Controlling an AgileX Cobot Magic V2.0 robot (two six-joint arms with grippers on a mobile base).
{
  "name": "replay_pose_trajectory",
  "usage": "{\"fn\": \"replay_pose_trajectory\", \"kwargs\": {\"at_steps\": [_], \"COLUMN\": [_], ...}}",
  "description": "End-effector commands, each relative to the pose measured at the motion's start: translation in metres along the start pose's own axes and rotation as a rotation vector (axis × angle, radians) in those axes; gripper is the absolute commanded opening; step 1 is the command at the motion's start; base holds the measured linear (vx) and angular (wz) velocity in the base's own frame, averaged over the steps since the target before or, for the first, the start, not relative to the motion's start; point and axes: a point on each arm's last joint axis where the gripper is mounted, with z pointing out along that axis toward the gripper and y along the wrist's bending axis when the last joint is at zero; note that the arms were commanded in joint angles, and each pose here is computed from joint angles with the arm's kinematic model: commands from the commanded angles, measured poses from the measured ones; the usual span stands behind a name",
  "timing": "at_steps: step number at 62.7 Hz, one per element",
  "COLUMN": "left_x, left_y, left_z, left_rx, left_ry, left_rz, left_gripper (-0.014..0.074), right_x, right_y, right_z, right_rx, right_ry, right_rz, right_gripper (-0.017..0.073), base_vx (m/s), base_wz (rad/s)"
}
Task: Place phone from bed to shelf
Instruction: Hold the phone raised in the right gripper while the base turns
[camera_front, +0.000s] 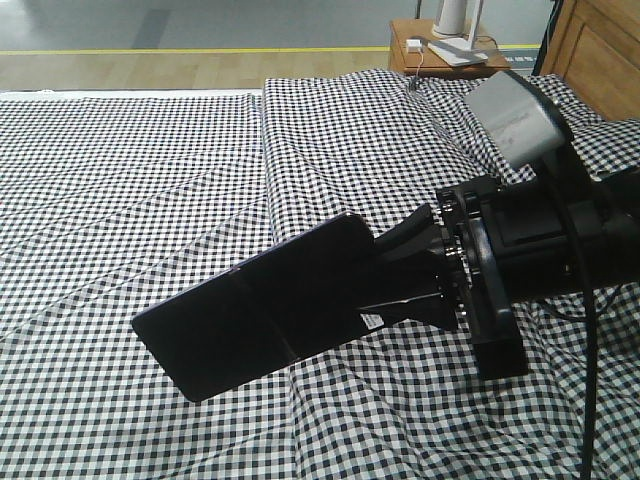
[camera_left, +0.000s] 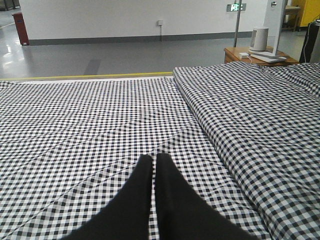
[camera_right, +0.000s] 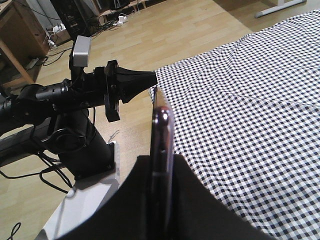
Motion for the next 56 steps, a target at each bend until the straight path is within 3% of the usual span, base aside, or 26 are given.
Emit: {"fn": "replay_pose_trajectory", "kwargs": {"at_steps": [1, 56], "left_x": [-0.0071, -0.0071], "left_y": [0.0008, 0.0008], "left_z": [-0.0007, -0.0007], "left_rx": [-0.007, -0.007], "left_ry": [-0.082, -0.082], "left_rz": [-0.009, -0.009], "left_gripper": [0.0001, 0.0001], "right_x": [-0.0146, -0.0146], "right_y": [0.0179, 0.0179], "right_z": [-0.0066, -0.0066], "right_rx": [-0.095, -0.095], "right_ry": [-0.078, -0.078], "right_rz": [-0.020, -0.020], "right_gripper": [-0.0001, -0.0001], "base_vx": [0.00, 0.00], "base_wz": [0.00, 0.02]}}
